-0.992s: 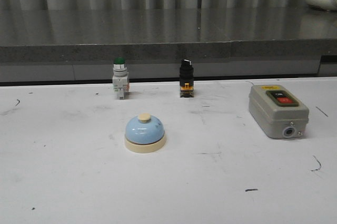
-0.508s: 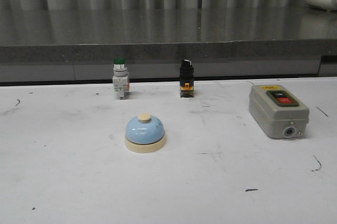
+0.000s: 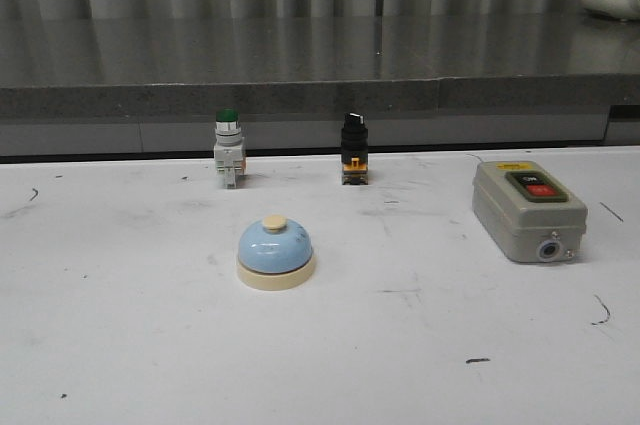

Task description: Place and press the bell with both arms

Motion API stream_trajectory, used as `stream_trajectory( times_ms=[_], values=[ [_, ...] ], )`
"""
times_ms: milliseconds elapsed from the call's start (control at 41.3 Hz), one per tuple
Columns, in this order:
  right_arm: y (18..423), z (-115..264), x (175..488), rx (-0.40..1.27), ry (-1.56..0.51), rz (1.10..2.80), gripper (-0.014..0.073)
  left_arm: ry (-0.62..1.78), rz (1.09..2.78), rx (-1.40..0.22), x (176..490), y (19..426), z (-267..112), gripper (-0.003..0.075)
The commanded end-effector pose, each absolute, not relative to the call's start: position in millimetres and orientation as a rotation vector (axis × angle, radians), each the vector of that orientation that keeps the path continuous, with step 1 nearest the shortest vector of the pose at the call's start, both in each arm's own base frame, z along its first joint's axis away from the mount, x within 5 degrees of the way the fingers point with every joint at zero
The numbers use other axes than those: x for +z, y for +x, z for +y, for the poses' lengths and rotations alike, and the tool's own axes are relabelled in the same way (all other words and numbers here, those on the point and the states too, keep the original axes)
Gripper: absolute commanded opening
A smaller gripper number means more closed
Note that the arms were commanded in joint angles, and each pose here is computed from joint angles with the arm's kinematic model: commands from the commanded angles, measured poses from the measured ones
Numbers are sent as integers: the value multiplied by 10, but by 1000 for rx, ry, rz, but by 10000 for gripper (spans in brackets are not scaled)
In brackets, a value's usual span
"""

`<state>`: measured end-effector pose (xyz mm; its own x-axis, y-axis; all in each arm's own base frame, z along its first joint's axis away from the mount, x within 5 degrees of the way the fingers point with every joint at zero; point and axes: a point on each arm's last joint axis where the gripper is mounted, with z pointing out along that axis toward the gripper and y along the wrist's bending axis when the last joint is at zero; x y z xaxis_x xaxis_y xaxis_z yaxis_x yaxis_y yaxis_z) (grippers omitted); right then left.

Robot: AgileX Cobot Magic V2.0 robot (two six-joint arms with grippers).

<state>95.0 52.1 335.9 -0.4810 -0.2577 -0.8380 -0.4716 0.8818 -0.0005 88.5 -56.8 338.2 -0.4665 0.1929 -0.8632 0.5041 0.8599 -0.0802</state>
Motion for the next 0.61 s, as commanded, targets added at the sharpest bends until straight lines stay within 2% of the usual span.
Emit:
stream_trajectory(
  times_ms=[0, 97, 194, 581],
  values=[
    [982, 525, 3487, 293, -499, 2008, -67, 468, 1968, -447, 3523, 902, -585, 229],
    [982, 525, 3487, 293, -499, 2008, -67, 468, 1968, -447, 3523, 902, -585, 83],
    [982, 525, 3487, 293, -499, 2008, -67, 468, 1968, -447, 3523, 902, -585, -21],
    [982, 525, 3486, 293, -499, 2009, -67, 463, 1935, -460, 3504, 862, -567, -20]
  ],
)
